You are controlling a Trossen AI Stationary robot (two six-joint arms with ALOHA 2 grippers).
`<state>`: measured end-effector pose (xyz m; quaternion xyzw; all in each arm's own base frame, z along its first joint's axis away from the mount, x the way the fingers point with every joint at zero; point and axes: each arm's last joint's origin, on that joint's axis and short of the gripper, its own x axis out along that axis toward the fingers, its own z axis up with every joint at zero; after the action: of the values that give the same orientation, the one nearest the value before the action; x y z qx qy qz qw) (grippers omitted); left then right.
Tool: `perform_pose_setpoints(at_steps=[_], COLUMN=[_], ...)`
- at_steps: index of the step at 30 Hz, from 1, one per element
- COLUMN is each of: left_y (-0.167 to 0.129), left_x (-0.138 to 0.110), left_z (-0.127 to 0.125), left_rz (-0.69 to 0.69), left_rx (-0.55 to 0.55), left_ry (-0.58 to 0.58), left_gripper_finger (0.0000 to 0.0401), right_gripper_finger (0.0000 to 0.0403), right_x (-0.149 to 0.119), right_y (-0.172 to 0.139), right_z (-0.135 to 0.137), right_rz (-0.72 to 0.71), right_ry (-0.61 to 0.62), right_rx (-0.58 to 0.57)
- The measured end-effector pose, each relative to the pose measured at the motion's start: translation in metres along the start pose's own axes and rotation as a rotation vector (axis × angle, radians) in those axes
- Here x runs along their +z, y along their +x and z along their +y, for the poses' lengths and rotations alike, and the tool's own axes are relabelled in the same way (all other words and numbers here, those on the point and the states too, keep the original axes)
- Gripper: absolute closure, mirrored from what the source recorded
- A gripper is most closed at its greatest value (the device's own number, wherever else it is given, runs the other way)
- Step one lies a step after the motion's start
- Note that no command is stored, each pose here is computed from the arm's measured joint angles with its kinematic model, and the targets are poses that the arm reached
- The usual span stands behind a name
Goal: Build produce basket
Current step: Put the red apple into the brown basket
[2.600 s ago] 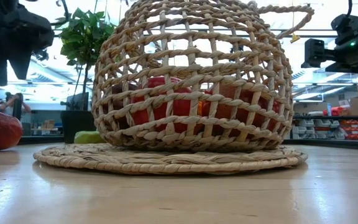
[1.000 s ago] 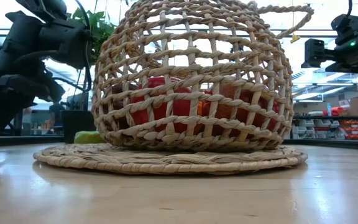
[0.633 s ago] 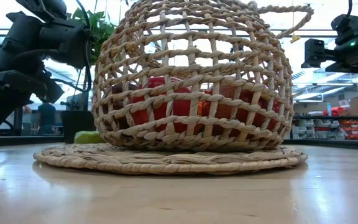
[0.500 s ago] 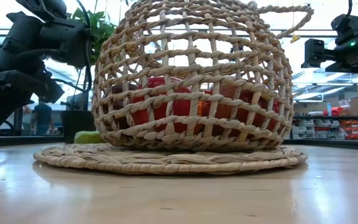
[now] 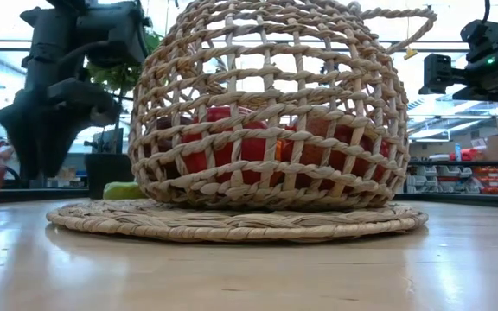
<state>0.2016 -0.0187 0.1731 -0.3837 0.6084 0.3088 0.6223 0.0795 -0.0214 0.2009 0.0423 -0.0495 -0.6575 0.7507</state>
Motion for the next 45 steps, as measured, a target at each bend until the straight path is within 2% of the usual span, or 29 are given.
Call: perform_pose_setpoints(at_steps=[5,11,14,17,20,22,26,29,34,37,45], left_y=[-0.006,-0.018,-0.036,-0.063,-0.089,-0.101,-0.106,-0.095,-0.082,-0.082,-0.081], left_x=[0.005,0.007,0.009,0.009,-0.002,-0.012,-0.040,-0.061,-0.080,-0.085,-0.085], left_z=[-0.003,-0.010,-0.017,-0.033,-0.043,-0.047,-0.047,-0.043,-0.045,-0.047,-0.048], left_rz=[-0.107,-0.140,-0.150,-0.161,-0.142,-0.126,-0.064,-0.019,0.015,0.016,0.018], left_rx=[0.024,-0.003,-0.054,-0.163,-0.206,-0.213,-0.129,-0.041,-0.044,-0.053,-0.059], left_ry=[-0.011,-0.022,0.000,0.080,0.143,0.133,0.140,0.206,0.284,0.316,0.140], left_gripper_finger=[0.0185,0.0211,0.0221,0.0225,0.0222,0.0217,0.0194,0.0162,0.0097,0.0077,0.0034], right_gripper_finger=[0.0054,0.0054,0.0054,0.0054,0.0054,0.0054,0.0054,0.0054,0.0054,0.0054,0.0054], right_x=[0.000,0.000,0.000,0.000,0.000,0.000,0.000,0.000,0.000,0.000,0.000], right_y=[0.000,0.000,0.000,0.000,0.000,0.000,0.000,0.000,0.000,0.000,0.000], right_z=[0.000,0.000,0.000,0.000,0.000,0.000,0.000,0.000,0.000,0.000,0.000], right_rz=[0.000,0.000,0.000,0.000,0.000,0.000,0.000,0.000,0.000,0.000,0.000], right_ry=[0.001,0.001,0.000,0.000,0.000,0.001,0.000,0.000,0.000,0.001,0.000], right_rx=[0.000,0.000,0.000,0.000,0.000,0.000,0.000,0.000,0.000,0.000,0.000])
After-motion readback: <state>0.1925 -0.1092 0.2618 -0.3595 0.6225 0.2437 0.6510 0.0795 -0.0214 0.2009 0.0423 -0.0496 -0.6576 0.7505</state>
